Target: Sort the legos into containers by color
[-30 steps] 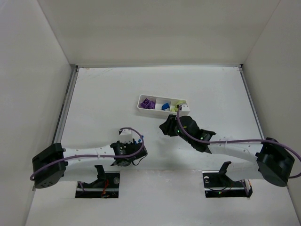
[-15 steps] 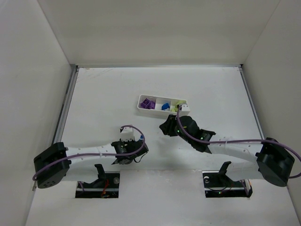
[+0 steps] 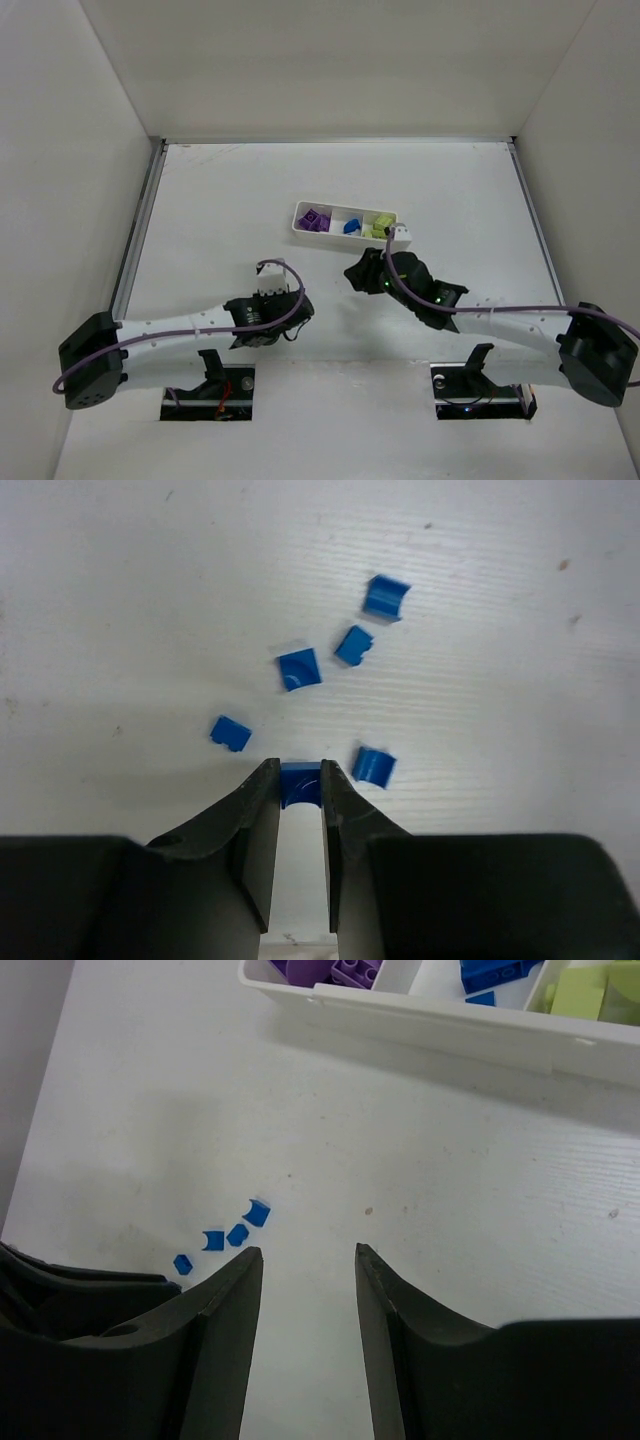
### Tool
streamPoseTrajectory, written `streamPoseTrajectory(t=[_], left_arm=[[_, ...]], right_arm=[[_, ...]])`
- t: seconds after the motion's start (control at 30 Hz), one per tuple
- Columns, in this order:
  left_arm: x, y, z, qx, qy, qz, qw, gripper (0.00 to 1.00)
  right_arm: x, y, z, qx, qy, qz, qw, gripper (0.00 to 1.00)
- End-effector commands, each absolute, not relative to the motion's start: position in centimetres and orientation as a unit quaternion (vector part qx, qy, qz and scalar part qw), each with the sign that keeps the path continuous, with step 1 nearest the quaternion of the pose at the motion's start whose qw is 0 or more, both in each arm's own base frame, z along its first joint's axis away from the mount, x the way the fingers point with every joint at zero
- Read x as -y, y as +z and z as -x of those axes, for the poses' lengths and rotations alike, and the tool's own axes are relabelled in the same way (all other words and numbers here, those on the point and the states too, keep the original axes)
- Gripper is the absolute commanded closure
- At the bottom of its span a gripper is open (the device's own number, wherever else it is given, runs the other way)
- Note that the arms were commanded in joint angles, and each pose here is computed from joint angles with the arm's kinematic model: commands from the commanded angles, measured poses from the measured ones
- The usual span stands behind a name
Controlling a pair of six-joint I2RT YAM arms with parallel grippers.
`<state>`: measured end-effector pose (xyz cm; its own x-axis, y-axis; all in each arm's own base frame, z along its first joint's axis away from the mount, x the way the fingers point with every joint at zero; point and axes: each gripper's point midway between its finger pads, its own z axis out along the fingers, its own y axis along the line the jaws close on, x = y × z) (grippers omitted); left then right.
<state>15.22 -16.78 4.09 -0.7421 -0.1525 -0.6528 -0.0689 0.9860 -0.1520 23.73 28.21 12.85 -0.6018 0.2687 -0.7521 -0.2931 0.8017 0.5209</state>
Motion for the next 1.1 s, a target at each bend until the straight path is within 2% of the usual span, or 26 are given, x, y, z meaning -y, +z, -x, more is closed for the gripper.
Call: streamPoseTrajectory(t=[0.0,0.17,0.43,0.53,0.77,0.93,1.07], left_arm=[[18.4,8.0,-16.9,-0.915,-0.096,0.060,0.388,0.88],[20.5,11.5,-20.4,-0.891,-0.132,0.066,0.430,0.88],[27.6,16.8,-29.1,-0.851,-0.201,0.046,0.483,0.87],[29.5,17.4,-32.5,-0.848,-0.197,0.032,0.491,0.86],[32.1,14.6,-38.1,-0.866,-0.181,0.023,0.466,0.85],[33.0,13.4,-40.3,-0.870,-0.173,0.023,0.462,0.76],[32.9,14.8,-40.5,-0.863,-0.181,0.024,0.471,0.61]], right_arm=[[-26.8,13.8,-24.0,-0.825,0.319,-0.007,0.466,0.52],[-24.3,13.5,-25.0,-0.822,0.308,-0.033,0.477,0.51],[-23.3,11.9,-24.2,-0.826,0.305,-0.045,0.472,0.52],[-23.1,11.9,-23.9,-0.823,0.311,-0.046,0.472,0.52],[-22.8,12.2,-23.6,-0.818,0.320,-0.046,0.476,0.51],[-23.3,11.9,-23.6,-0.821,0.322,-0.036,0.470,0.51],[-23.9,11.8,-23.6,-0.822,0.325,-0.029,0.466,0.51]])
